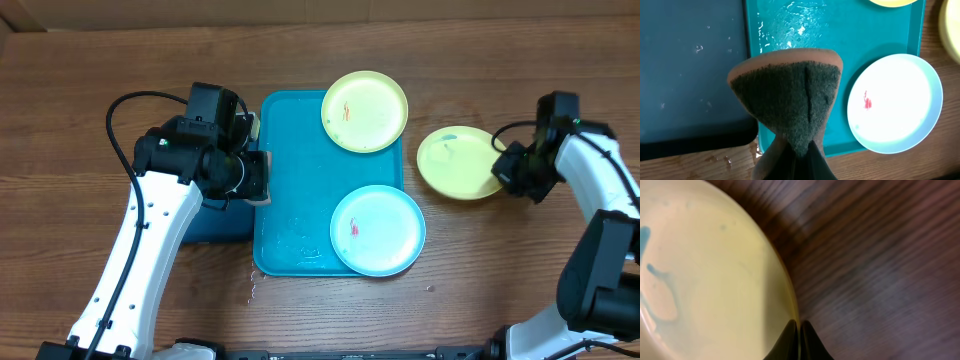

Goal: Clean dirty plates on tray and stack at the side
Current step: 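Carry the yellow plate right and set it on the table, then reach the right gripper to the white plate's rim and grip it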

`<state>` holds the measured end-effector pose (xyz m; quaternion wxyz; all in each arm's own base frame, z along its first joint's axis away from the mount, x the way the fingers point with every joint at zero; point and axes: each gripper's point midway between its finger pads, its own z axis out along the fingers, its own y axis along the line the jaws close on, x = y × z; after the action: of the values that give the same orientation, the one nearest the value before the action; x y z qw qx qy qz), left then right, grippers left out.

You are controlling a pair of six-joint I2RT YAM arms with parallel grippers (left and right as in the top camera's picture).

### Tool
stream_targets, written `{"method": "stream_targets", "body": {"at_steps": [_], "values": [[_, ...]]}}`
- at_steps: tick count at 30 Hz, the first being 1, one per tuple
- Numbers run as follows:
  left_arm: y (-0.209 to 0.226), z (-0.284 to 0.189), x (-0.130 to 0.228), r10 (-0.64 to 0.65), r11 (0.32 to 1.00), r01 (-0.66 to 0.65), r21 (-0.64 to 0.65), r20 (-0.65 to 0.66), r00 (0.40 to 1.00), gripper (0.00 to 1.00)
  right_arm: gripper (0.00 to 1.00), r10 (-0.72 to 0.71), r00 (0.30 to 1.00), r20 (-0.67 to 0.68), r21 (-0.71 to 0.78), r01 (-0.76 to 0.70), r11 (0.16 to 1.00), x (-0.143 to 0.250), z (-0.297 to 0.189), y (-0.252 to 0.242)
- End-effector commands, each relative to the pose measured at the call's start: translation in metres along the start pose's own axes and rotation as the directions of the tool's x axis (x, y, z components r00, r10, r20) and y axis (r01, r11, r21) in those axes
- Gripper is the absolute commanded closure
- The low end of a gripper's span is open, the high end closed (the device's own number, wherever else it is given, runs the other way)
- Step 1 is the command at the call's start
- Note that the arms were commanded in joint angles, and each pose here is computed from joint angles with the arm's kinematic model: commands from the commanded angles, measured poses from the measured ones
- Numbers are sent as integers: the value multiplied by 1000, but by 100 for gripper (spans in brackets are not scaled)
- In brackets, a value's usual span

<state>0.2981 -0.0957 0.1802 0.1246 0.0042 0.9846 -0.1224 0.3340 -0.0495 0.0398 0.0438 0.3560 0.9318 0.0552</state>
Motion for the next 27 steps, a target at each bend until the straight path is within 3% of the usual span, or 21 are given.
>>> {"method": "stream_targets", "body": {"at_steps": [1, 3, 8, 17, 20, 27], "values": [[-3, -1, -1, 31, 999, -31, 15, 8, 1000, 96, 96, -31, 999, -17, -68, 30, 997, 13, 6, 14], [-4, -1, -1, 31, 999, -31, 15, 10, 999, 96, 95, -45, 999, -19, -83, 43, 996, 17, 10, 19], [-3, -1, 0, 30, 999, -31, 14, 5, 1000, 96, 67, -65, 998, -20, -84, 63, 994, 20, 10, 23], [-2, -1, 1, 30, 1000, -30, 5, 3, 1000, 96, 63, -211, 970, -123, -168, 190, 967, 29, -63, 47], [14, -2, -2, 18, 996, -17, -83, 19, 1000, 96, 60, -294, 941, -169, -228, 253, 940, 45, -86, 61], [31, -4, 5, -41, 983, 41, -177, 3, 999, 96, 55, -342, 892, -295, -184, 298, 937, 83, -85, 52]]}}
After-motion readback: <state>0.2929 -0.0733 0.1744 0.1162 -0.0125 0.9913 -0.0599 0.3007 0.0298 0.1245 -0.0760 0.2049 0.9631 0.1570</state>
